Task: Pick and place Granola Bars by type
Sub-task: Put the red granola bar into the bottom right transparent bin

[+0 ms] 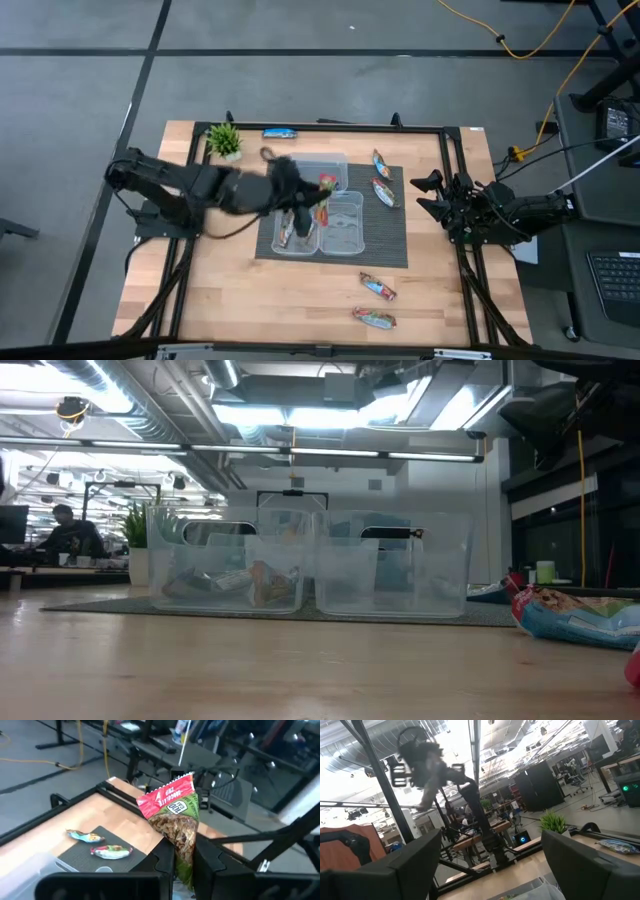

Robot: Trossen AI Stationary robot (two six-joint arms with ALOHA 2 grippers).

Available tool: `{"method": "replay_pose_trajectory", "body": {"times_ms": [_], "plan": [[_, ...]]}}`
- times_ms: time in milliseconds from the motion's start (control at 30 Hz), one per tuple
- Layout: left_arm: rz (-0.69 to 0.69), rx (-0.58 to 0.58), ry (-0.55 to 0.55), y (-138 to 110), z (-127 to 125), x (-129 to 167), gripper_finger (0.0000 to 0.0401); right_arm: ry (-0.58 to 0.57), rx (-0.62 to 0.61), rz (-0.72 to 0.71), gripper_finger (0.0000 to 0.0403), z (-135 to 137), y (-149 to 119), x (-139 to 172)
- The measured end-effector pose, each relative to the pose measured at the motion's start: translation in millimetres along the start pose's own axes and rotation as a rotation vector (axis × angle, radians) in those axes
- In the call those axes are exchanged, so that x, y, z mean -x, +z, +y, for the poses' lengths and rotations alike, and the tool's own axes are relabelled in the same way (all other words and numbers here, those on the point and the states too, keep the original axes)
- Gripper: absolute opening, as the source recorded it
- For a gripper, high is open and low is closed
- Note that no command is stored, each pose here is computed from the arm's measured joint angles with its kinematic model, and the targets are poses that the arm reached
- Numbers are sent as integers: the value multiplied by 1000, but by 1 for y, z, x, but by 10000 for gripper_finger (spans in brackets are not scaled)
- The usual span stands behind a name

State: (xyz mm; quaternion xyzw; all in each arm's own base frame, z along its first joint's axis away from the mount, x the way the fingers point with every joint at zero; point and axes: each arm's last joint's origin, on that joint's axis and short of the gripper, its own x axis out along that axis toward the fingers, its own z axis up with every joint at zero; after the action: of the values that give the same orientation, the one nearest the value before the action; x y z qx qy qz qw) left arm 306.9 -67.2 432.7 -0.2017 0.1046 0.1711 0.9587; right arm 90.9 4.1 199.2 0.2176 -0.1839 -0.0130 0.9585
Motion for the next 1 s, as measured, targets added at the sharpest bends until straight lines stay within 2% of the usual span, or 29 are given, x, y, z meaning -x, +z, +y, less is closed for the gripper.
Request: {"method": "replay_pose_trajectory", "body": {"times_ms": [200,367,633,833,1000], "plan": [[90,-52,-59,18,45,-35,28,0,3,0,344,0,0,0],[176,-117,-108,18,62,-50,28,-4,3,-2,344,0,0,0],[438,-166,-187,-30,73,-113,28,-10,2,-4,344,0,0,0],[611,-167,-185,-80,82,-162,28,-10,4,-4,344,0,0,0],[712,-133,-223,-113,87,-189,28,-9,6,-3,344,0,0,0]]}}
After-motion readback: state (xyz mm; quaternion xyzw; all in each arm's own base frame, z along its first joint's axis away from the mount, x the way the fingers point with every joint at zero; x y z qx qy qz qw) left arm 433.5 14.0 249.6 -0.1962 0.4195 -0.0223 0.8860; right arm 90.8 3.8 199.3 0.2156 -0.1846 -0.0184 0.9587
